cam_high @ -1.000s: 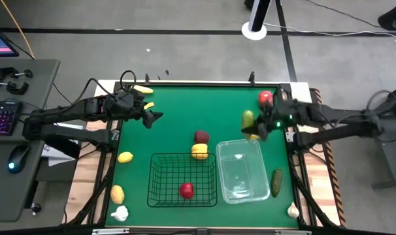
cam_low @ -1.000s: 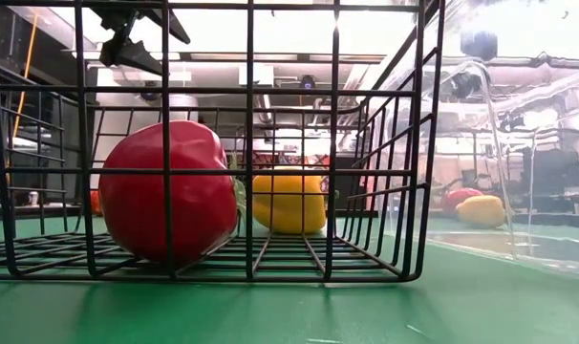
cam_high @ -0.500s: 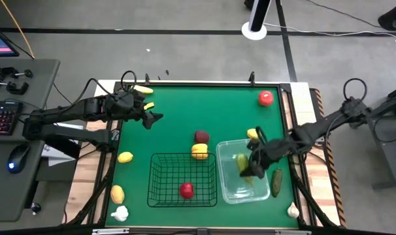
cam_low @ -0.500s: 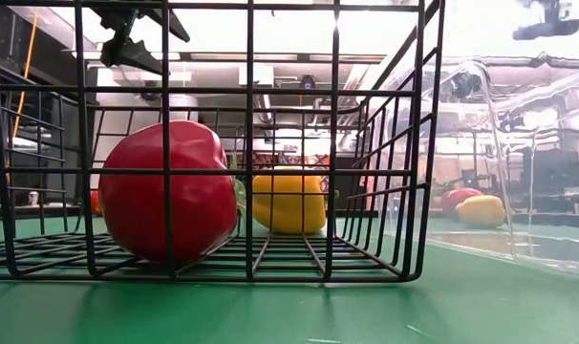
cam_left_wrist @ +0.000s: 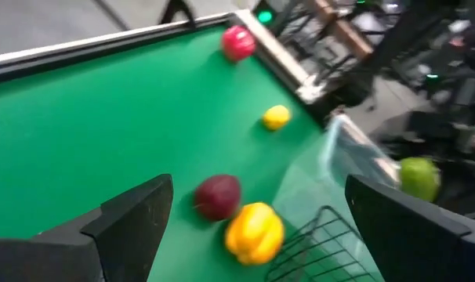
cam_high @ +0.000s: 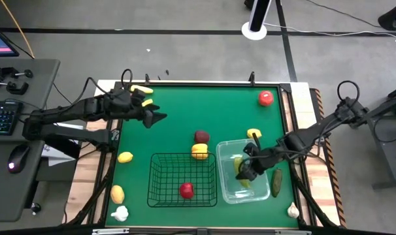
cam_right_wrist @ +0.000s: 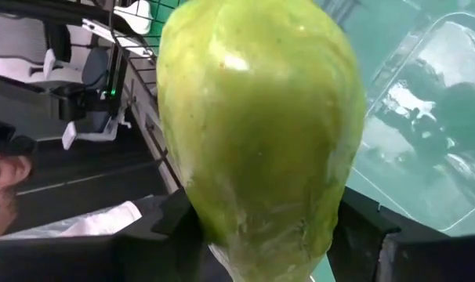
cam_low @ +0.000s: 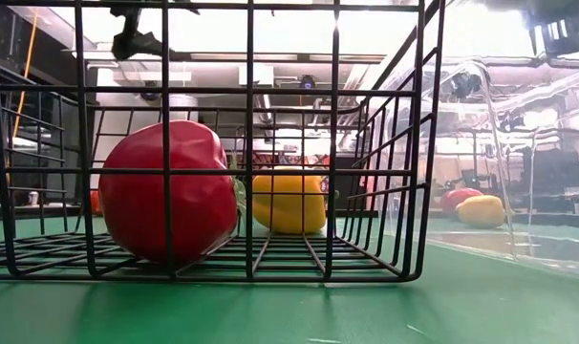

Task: Sort produce into baskets
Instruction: Put the cucumber into the transparent bin, then put the pumpkin into the transparent bin

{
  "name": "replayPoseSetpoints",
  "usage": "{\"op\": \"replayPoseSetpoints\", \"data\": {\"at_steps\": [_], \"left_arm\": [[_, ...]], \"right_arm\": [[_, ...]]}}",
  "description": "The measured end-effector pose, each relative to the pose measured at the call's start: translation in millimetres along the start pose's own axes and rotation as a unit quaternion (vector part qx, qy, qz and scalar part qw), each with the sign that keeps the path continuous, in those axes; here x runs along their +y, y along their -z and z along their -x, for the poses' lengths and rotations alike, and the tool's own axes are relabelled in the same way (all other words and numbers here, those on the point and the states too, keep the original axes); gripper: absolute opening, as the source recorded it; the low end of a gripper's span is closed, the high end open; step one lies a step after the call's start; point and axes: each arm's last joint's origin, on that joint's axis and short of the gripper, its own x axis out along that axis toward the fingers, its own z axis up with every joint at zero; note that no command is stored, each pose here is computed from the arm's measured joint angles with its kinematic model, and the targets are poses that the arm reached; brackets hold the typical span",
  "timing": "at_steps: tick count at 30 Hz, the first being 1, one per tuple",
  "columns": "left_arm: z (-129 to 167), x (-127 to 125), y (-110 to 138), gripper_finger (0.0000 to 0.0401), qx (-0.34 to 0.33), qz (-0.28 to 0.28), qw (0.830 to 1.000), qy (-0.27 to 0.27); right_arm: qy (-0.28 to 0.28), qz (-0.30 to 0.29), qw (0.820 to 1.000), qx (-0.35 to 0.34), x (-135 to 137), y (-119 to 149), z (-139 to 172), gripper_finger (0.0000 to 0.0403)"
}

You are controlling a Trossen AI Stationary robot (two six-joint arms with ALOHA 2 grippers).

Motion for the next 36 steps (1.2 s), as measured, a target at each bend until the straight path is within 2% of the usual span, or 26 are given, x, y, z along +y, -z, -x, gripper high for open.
{"op": "replayPoseSetpoints", "data": {"at_steps": [4,11,14,16,19,23,27,30,33,36], "left_arm": [[0,-2,0,0.0367,0.005,-0.021,1.000,0.017],[1,-3,0,0.0367,0.022,-0.043,0.998,0.034],[4,-5,-5,0.0367,0.015,-0.052,0.998,0.037],[6,-4,-12,0.0367,0.018,-0.055,0.998,0.015],[2,10,-25,0.0367,0.066,-0.066,0.990,-0.103],[-15,43,-40,0.0367,0.167,-0.074,0.944,-0.273],[-41,87,-36,0.0367,0.273,-0.026,0.885,-0.376],[-56,119,-25,0.0367,0.319,0.001,0.839,-0.440],[-63,142,-18,0.0367,0.318,0.039,0.813,-0.486],[-69,154,-20,0.0367,0.289,0.063,0.806,-0.513]], "right_arm": [[-0.004,-0.001,1.000,0.002,1,-1,-3,0.0233],[-0.044,0.005,0.999,0.005,8,-6,-3,0.0378],[-0.049,-0.002,0.999,-0.001,8,-12,-3,0.0386],[-0.049,-0.010,0.999,-0.011,7,-19,-2,0.0374],[-0.046,-0.025,0.998,-0.030,5,-31,-2,0.0367],[-0.048,-0.013,0.997,-0.060,3,-48,0,0.0367],[-0.046,0.027,0.994,-0.093,-1,-66,3,0.0367],[-0.042,0.059,0.990,-0.118,-3,-78,6,0.0367],[-0.031,0.103,0.985,-0.137,-7,-88,9,0.0367],[-0.017,0.154,0.976,-0.152,-10,-97,11,0.0367]]}}
